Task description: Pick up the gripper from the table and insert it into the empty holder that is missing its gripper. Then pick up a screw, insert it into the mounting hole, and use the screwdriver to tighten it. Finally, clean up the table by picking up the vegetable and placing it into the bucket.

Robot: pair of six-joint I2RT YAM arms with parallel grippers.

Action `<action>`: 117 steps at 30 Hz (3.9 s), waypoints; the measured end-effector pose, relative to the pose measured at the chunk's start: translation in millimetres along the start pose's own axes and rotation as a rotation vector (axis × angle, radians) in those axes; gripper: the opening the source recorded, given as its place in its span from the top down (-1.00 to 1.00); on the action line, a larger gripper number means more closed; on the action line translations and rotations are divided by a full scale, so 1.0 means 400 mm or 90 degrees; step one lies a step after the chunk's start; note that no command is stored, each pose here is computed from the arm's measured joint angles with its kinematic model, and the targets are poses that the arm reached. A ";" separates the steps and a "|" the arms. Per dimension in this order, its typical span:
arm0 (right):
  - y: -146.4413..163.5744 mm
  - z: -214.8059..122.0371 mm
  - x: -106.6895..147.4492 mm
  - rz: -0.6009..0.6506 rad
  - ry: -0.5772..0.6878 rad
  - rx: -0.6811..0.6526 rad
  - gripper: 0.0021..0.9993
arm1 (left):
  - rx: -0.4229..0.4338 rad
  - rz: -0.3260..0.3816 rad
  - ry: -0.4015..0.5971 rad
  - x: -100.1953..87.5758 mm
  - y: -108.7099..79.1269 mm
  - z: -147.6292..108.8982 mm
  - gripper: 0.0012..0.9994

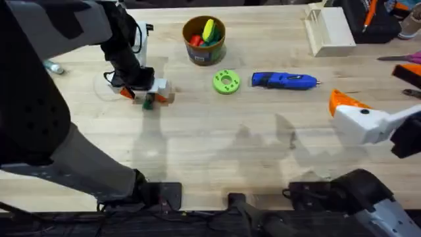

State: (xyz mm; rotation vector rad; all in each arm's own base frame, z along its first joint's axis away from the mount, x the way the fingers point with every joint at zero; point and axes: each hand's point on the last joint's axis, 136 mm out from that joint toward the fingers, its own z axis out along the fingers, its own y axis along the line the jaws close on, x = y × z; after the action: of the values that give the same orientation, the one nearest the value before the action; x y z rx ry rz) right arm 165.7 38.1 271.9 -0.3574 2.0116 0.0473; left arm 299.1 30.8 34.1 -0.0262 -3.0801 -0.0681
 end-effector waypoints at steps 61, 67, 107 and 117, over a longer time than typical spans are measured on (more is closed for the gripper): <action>0.000 0.000 0.001 0.000 0.000 0.000 -0.98 | 0.080 0.029 -0.547 -0.144 -0.204 -0.676 0.95; 0.000 0.000 0.001 0.000 0.000 0.000 -0.98 | 0.094 0.050 -0.558 -0.235 -0.321 -0.634 0.95; 0.000 0.000 0.001 0.000 0.001 0.000 -0.98 | 0.071 0.039 -0.465 -0.423 -0.405 -0.349 -0.97; 0.000 0.000 0.001 0.000 0.000 0.000 -0.98 | 0.073 0.049 -0.496 -0.266 -0.351 -0.542 -0.97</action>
State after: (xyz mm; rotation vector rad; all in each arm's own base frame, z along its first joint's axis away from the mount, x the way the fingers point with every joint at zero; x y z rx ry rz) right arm 165.7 38.1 271.6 -0.3575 2.0123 0.0472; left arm 415.6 -120.6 237.7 -0.2153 -3.8474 0.1654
